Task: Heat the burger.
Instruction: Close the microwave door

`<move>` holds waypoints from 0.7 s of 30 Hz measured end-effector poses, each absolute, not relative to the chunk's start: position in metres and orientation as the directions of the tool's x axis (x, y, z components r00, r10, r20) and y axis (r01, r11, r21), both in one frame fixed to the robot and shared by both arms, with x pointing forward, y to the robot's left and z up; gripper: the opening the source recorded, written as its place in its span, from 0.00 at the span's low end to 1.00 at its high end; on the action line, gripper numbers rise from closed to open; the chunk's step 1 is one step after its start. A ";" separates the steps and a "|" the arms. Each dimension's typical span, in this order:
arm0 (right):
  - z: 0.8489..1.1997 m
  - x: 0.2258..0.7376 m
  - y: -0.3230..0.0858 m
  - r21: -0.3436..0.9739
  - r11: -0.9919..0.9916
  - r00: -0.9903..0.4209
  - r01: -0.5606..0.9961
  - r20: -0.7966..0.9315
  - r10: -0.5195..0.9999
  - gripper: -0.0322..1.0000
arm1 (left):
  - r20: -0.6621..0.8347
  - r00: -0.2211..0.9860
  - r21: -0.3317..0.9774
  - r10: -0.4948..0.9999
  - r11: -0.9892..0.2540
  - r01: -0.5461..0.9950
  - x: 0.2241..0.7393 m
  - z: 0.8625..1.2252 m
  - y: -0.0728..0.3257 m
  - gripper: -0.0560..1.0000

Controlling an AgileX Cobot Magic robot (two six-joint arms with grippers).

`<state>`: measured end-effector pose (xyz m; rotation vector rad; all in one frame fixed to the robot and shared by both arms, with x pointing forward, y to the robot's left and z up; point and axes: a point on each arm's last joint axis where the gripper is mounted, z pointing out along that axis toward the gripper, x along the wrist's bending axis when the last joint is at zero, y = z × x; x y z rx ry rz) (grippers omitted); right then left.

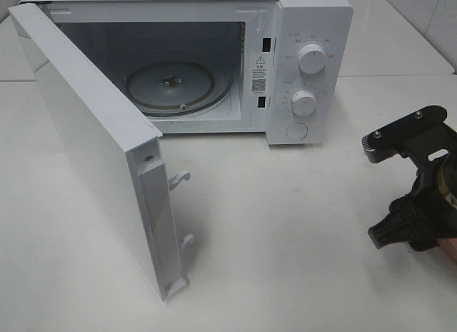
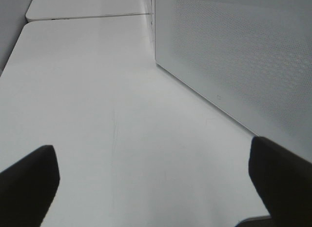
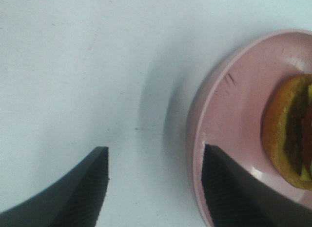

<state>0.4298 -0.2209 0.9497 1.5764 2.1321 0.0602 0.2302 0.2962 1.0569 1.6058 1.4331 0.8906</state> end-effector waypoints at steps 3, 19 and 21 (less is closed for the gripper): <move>0.954 0.428 -0.221 0.327 0.342 -0.230 0.881 -0.337 0.913 0.63 | -0.002 0.114 0.897 0.993 -0.049 0.438 0.230 1.057 0.296 0.98; 1.016 0.388 -0.222 0.436 0.364 -0.353 0.823 -0.111 0.929 0.74 | -0.002 0.114 0.897 0.993 -0.049 0.438 0.230 1.057 0.296 0.98; 1.025 0.384 -0.223 0.421 0.383 -0.375 0.823 -0.105 0.921 0.74 | -0.002 0.114 0.897 0.993 -0.049 0.438 0.230 1.057 0.296 0.98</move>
